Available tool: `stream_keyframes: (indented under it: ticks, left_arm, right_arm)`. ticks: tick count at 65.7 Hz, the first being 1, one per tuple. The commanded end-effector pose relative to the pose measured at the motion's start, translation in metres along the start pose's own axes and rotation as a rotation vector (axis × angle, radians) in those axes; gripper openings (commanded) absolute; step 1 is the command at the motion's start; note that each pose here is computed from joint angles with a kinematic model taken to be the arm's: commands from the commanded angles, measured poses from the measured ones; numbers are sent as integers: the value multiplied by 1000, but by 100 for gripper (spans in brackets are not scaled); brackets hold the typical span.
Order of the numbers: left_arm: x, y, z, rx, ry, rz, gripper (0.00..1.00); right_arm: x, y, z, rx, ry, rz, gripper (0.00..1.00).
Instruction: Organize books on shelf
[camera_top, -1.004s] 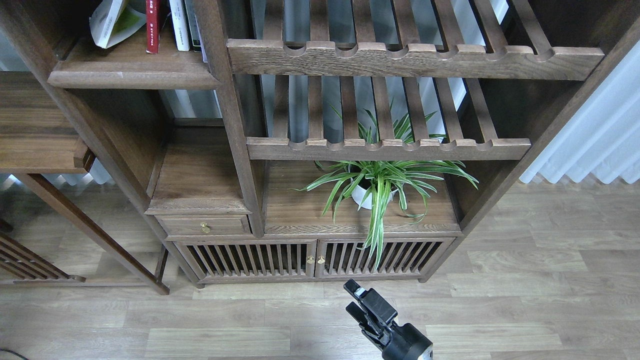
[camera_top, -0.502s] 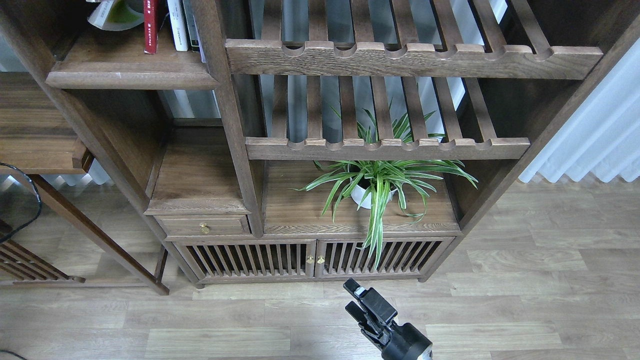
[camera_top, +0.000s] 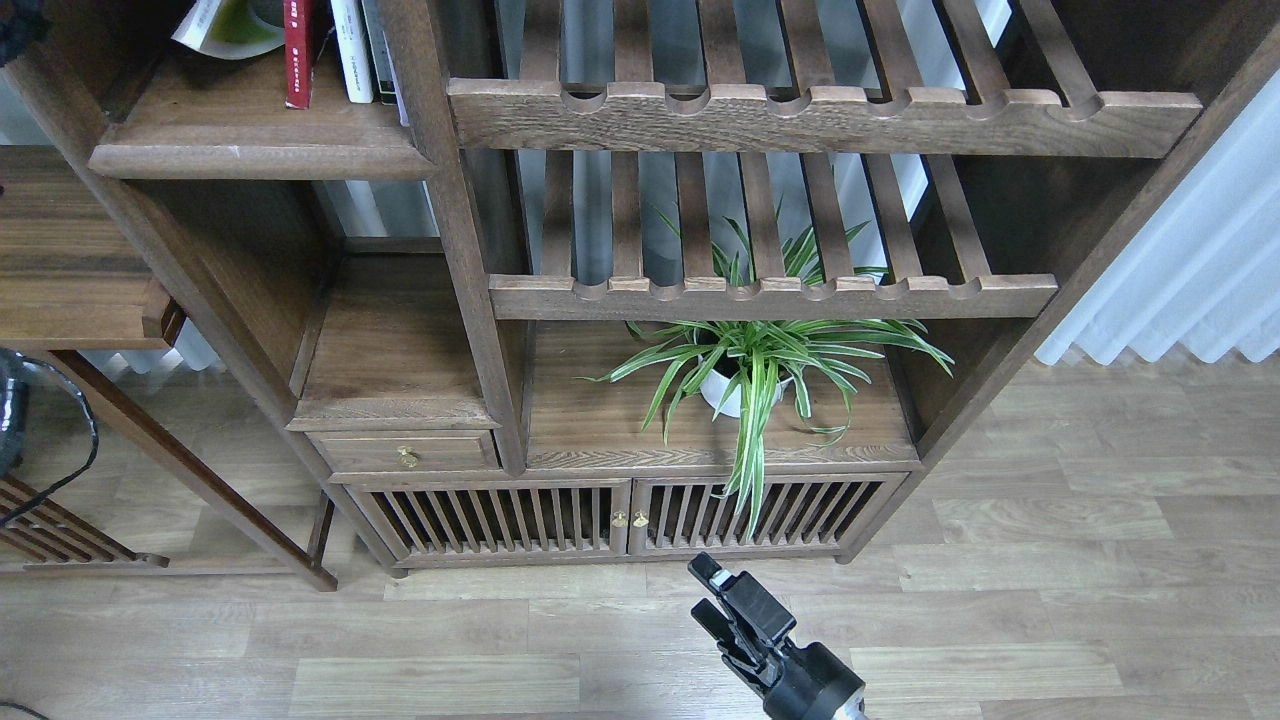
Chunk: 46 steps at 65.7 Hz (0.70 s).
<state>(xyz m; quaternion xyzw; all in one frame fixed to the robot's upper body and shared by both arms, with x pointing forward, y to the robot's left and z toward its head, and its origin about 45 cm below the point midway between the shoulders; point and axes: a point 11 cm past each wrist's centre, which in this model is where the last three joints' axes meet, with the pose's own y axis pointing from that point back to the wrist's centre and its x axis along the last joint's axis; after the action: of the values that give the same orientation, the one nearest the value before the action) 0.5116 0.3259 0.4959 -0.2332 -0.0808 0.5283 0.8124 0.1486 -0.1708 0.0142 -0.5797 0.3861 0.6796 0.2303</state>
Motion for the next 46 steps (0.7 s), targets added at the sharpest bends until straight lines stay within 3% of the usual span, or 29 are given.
stream_keyframes:
  ticks: [1, 46]
  left_arm:
    - [9, 4, -9, 10, 4, 31, 4]
    - [15, 11, -44, 82, -63, 46, 6]
  right_arm:
    - [-1, -1, 0, -2, 0, -3, 100]
    - [-1, -2, 2, 8, -15, -5, 100]
